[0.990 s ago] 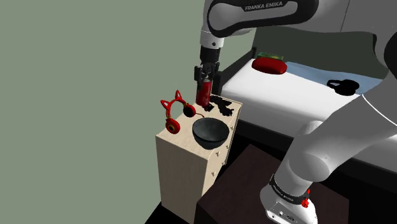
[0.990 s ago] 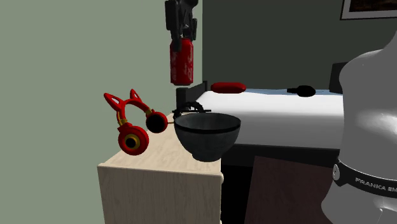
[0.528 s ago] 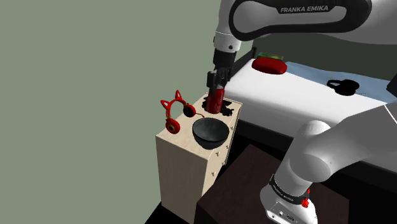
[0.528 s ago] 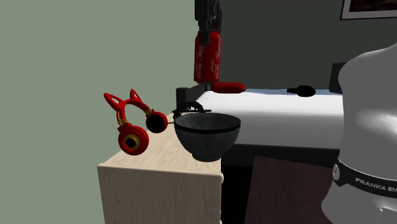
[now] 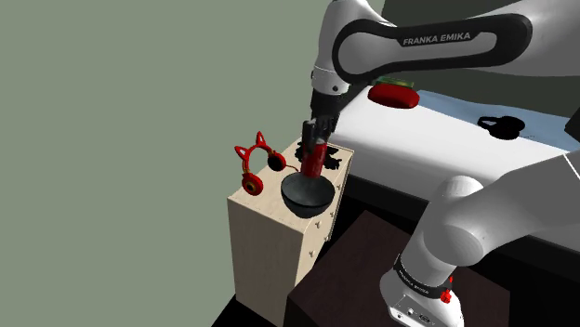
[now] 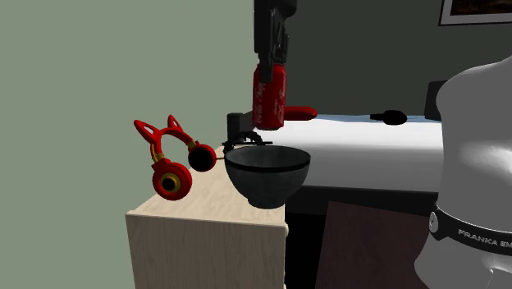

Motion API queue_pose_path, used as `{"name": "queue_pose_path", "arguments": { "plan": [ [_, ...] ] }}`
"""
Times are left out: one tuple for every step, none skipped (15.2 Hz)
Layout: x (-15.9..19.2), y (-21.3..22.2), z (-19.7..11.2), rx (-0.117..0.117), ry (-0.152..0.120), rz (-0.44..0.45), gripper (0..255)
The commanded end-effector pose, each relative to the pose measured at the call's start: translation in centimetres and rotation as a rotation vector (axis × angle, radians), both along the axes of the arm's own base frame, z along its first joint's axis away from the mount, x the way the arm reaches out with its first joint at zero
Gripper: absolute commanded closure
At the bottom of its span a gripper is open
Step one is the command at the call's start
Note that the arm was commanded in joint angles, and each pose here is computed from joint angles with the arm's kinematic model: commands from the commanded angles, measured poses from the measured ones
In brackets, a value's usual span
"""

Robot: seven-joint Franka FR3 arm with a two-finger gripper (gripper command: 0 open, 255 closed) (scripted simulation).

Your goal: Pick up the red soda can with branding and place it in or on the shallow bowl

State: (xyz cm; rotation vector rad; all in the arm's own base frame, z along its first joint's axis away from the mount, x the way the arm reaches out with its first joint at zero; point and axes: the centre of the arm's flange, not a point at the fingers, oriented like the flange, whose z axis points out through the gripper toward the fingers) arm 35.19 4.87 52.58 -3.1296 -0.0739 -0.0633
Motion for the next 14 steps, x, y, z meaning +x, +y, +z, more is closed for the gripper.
{"name": "queue_pose_path", "arguments": {
  "plan": [
    [0.1, 0.1, -1.0, 0.000, -0.001, 0.000, 255],
    [0.1, 0.1, -1.5, 0.000, -0.001, 0.000, 255],
    [0.1, 0.1, -2.0, 0.000, -0.001, 0.000, 255],
    [0.1, 0.1, -2.6, 0.000, -0.001, 0.000, 255],
    [0.1, 0.1, -3.1, 0.000, -0.001, 0.000, 255],
    [0.1, 0.1, -3.6, 0.000, -0.001, 0.000, 255],
    [0.1, 0.1, -4.1, 0.000, -0.001, 0.000, 255],
    [0.1, 0.1, -4.7, 0.000, -0.001, 0.000, 255],
    [0.1, 0.1, -5.2, 0.000, -0.001, 0.000, 255],
    [0.1, 0.1, -5.4, 0.000, -0.001, 0.000, 255],
    [0.1, 0.1, -5.4, 0.000, -0.001, 0.000, 255],
    [0.1, 0.1, -5.4, 0.000, -0.001, 0.000, 255],
    [0.1, 0.1, -5.4, 0.000, -0.001, 0.000, 255],
    [0.1, 0.1, -5.4, 0.000, -0.001, 0.000, 255]
  ]
}}
